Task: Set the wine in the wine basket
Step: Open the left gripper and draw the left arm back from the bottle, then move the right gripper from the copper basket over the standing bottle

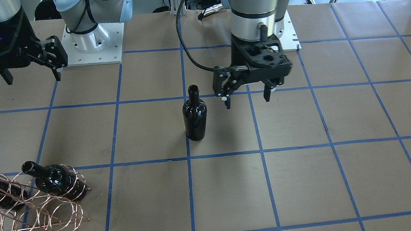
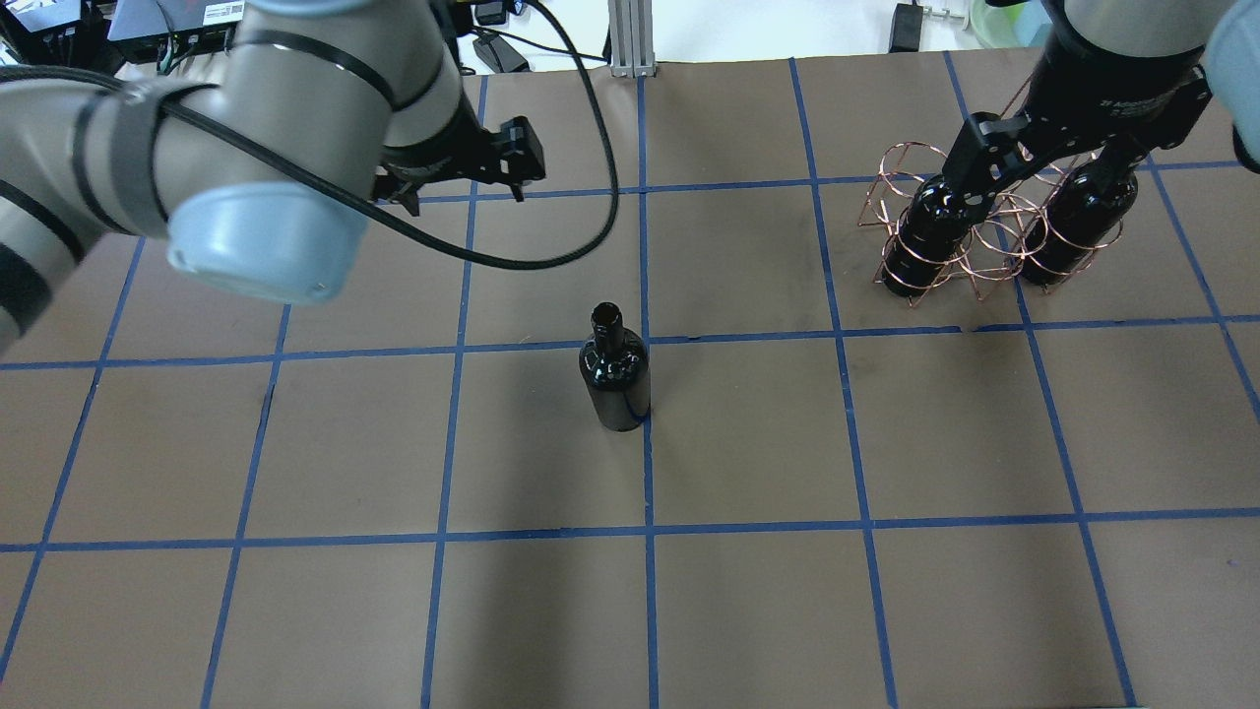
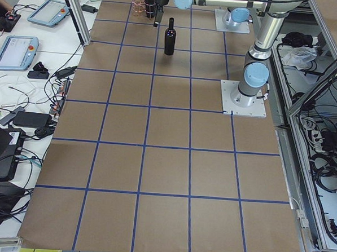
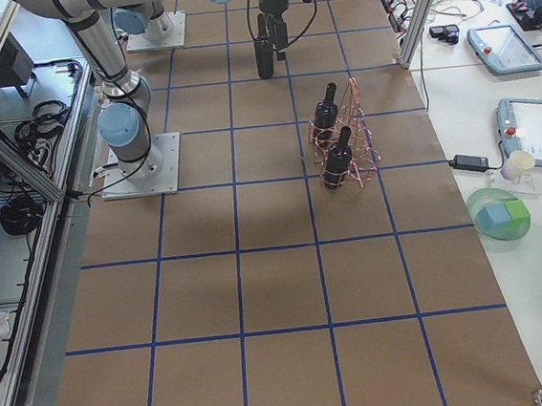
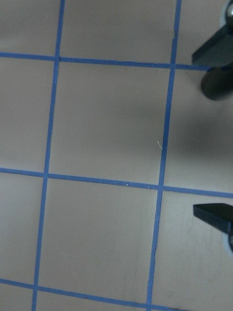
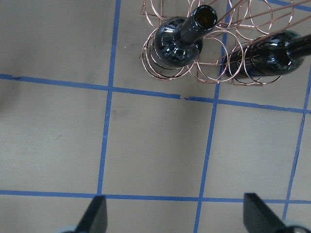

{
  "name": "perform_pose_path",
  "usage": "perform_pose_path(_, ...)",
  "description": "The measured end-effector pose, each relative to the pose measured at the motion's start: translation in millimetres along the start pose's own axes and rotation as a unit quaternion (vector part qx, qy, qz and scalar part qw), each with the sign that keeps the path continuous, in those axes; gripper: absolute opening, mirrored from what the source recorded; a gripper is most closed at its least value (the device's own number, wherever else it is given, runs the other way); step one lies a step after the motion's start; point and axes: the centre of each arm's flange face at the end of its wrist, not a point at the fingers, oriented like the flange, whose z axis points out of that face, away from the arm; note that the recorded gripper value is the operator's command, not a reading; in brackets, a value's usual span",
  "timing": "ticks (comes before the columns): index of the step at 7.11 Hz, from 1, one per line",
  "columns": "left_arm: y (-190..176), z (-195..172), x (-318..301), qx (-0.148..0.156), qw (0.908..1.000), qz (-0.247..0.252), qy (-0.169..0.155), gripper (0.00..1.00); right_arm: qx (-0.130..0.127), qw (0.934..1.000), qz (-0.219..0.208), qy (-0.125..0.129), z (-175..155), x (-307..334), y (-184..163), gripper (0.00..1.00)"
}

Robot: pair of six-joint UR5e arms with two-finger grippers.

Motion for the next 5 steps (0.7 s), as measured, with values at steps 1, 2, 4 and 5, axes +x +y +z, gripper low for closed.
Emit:
perform_pose_path(1,-14,-7,-31,-0.008,0.9999,0.005,0.009,1.00,0.005,1.0000,0.005,-0.003,0,-2,-2,1.00)
perform_pose_path(2,-20,-15,-52,-0.024,0.9995,0.010,0.017,1.00,0.012,0.9998,0.013,-0.008,0,-11,-6,1.00)
perform_pose_path(4,-19,-24,-65,-0.057,0.9977,0.016,0.033,1.00,0.023,0.9986,0.045,-0.014,2,-73,-13,1.00)
perform_pose_path(5,-15,-25,-65,-0.072,0.9966,0.020,0.034,1.00,0.023,0.9981,0.053,-0.018,8,-107,-16,1.00)
